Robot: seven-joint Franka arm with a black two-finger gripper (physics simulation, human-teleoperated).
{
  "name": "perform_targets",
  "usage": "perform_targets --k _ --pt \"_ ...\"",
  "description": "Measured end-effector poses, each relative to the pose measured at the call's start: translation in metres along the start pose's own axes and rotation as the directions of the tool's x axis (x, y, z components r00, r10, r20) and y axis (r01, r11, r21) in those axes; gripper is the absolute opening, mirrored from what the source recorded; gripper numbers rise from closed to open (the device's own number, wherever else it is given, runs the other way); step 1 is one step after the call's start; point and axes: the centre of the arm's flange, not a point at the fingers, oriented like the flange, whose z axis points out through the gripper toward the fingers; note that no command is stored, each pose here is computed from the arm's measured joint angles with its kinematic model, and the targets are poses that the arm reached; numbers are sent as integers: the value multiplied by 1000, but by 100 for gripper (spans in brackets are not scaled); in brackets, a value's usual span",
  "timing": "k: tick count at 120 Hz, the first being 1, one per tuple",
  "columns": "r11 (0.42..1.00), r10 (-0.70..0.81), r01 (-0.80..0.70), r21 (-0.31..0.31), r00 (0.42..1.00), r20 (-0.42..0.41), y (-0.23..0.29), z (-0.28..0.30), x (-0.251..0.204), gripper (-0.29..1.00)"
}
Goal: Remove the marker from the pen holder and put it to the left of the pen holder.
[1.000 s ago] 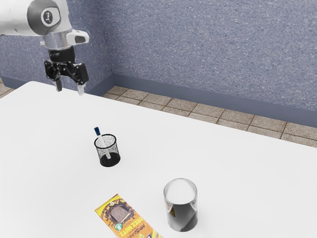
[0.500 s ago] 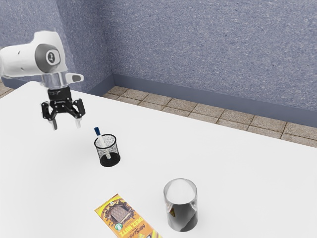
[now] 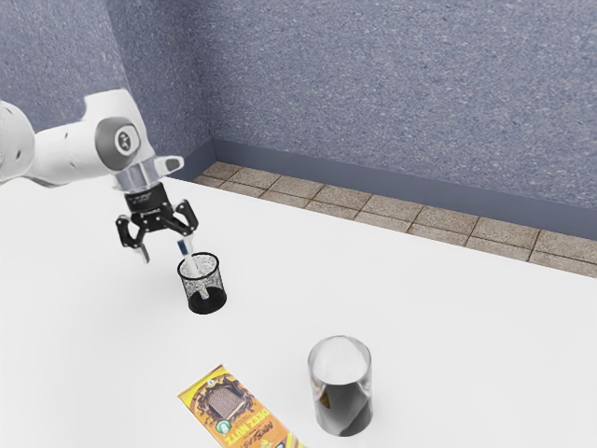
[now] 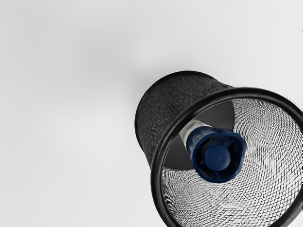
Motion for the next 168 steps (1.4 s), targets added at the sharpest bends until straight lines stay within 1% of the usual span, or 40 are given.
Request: perform_targets --k 13,31,56,78,91,108,129,168 --pt "1000 -15 14 -7 999 -39 1 2 8 70" --pt "1000 -15 14 -18 998 -58 18 18 14 66" --pt "999 -31 29 -28 996 -89 20 16 18 52" --pt "998 -49 46 -32 994 -102 15 14 20 37" --pt "998 -56 53 -33 993 -103 14 14 21 31" --pt "998 -65 62 -34 993 -99 13 18 23 27" --pt "997 -65 60 -42 991 -118 17 10 28 23" --pt "997 -68 63 -40 990 -123 17 8 28 15"
